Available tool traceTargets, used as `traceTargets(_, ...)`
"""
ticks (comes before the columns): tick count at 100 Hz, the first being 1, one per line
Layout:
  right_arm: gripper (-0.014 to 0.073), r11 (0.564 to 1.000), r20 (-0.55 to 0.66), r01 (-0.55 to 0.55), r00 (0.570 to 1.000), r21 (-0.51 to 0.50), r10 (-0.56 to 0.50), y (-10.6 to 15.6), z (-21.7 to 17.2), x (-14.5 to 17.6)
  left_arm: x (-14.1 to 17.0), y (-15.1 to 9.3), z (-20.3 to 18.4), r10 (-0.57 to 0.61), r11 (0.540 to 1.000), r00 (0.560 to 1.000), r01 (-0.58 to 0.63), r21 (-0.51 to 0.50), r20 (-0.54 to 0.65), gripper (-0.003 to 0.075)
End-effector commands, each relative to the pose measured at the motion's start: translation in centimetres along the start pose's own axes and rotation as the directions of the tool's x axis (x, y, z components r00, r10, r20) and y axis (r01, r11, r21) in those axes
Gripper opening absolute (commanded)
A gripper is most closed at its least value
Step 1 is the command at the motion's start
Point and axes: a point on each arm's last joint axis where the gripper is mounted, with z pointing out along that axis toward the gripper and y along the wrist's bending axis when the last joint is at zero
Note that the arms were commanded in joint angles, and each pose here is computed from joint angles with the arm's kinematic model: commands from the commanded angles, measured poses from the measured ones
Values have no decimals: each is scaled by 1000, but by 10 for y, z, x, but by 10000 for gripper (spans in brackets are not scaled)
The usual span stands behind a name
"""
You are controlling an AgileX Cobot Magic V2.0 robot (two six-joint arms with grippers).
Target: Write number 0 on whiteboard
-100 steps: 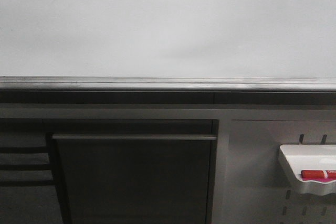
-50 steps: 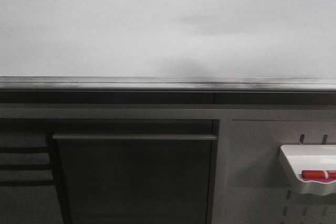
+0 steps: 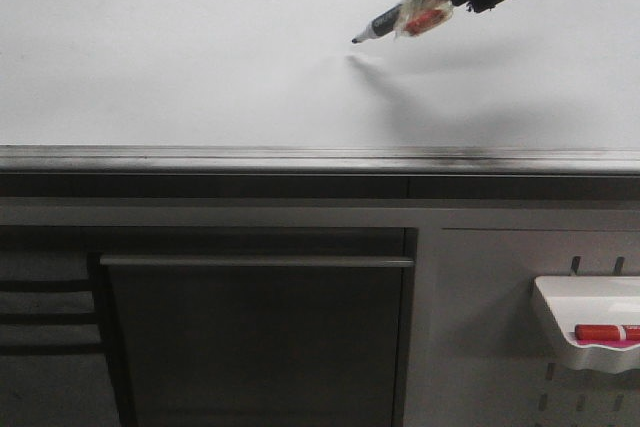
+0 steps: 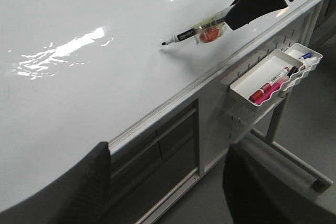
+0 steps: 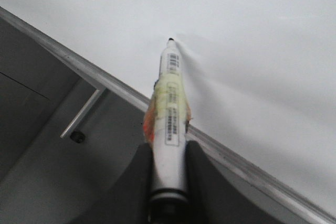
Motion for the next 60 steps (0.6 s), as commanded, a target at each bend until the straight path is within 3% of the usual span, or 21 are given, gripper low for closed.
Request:
traceTargets(1,-15,1000,87,21,996,13,-22,-1,-7,-22,-14,2,-4,-24,1000,994,26,-15,103,430)
traceTargets(12,-15,999,28,33,999,-28,-32,-4,7,-29,-14,2,-4,-25,1000,994,26,-15,103,430)
traceTargets(25,-15,994,-125,48,990,-97,-60,-8,25,-22,-14,2,-4,-25,1000,994,26,-15,103,430)
traceTargets(34,-15,993,-191,81,977,-84,-96,-11,26,-16,-14,2,-4,-25,1000,994,26,-15,103,429)
traceTargets(60,-15,990,-155,136,978,-31,-139,-12,1,-36,-14,2,-4,-25,1000,994,26,-15,103,429)
